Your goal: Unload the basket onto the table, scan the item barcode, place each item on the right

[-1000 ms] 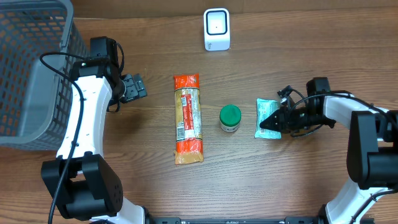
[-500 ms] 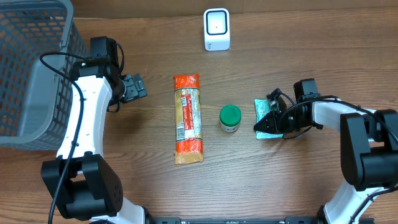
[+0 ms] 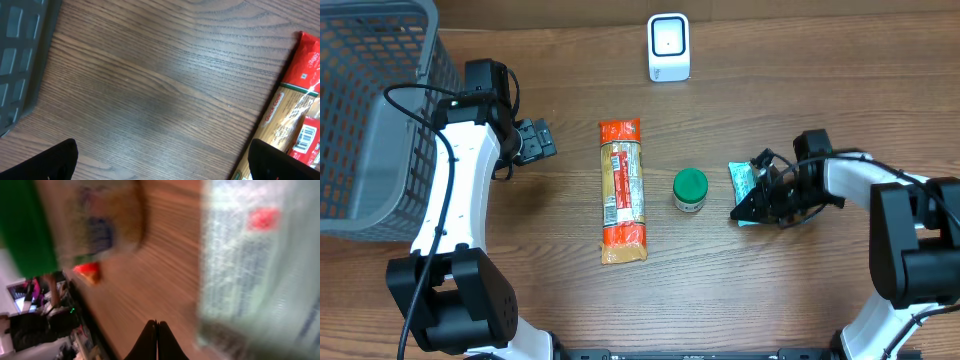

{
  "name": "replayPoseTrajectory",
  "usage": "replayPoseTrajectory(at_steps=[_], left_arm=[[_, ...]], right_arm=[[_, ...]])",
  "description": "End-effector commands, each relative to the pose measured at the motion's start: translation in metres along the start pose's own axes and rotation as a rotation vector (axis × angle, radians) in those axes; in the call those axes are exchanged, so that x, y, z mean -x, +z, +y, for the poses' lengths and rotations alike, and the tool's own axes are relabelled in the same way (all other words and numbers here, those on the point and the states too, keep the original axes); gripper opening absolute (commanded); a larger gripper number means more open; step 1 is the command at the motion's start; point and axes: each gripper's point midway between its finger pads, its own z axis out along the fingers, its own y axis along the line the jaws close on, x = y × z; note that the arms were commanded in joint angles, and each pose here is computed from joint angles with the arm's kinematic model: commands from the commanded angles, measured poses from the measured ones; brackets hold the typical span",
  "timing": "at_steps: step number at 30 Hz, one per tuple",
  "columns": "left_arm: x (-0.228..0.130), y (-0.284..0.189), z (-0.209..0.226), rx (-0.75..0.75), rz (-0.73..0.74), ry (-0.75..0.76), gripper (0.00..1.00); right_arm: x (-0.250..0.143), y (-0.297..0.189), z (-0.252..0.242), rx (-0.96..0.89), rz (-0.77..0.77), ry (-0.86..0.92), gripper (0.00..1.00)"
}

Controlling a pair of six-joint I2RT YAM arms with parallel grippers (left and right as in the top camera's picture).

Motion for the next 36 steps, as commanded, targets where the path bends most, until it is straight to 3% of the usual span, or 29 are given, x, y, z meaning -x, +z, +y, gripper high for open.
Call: replayPoseTrajectory(at_steps=[1,5,11,14,18,25,36], left_arm=[[0.004,-0.004,0.002,0.005,-0.017,0.019,1.00],[0.004,-0.004,0.002,0.005,-0.017,0.019,1.00],[0.004,-0.004,0.002,0.006,-0.016,0.019,1.00],[0.004,-0.004,0.002,0.005,-0.017,0.019,1.00],[0.004,-0.004,0.002,0.005,-0.017,0.019,1.00],[0.004,-0.004,0.002,0.005,-0.017,0.019,1.00],[0.004,-0.004,0.002,0.005,-0.017,0.019,1.00]], right_arm=[[0.033,-0.045,0.042,-0.052,-0.083,-0.190,0.04],[0.044,-0.069,0.035,-0.233,-0.093,-0.186,0.04],[0.045,-0.105,-0.036,-0.678,-0.164,0.107,0.05],[0.041,-0.117,-0.055,-0.797,-0.201,0.210,0.05],[0.033,-0.110,-0.062,-0.800,-0.188,0.221,0.14],[0.015,-0.087,-0.082,-0.786,-0.171,0.251,0.13],[-0.009,-0.050,-0.064,-0.560,-0.087,0.287,0.09]])
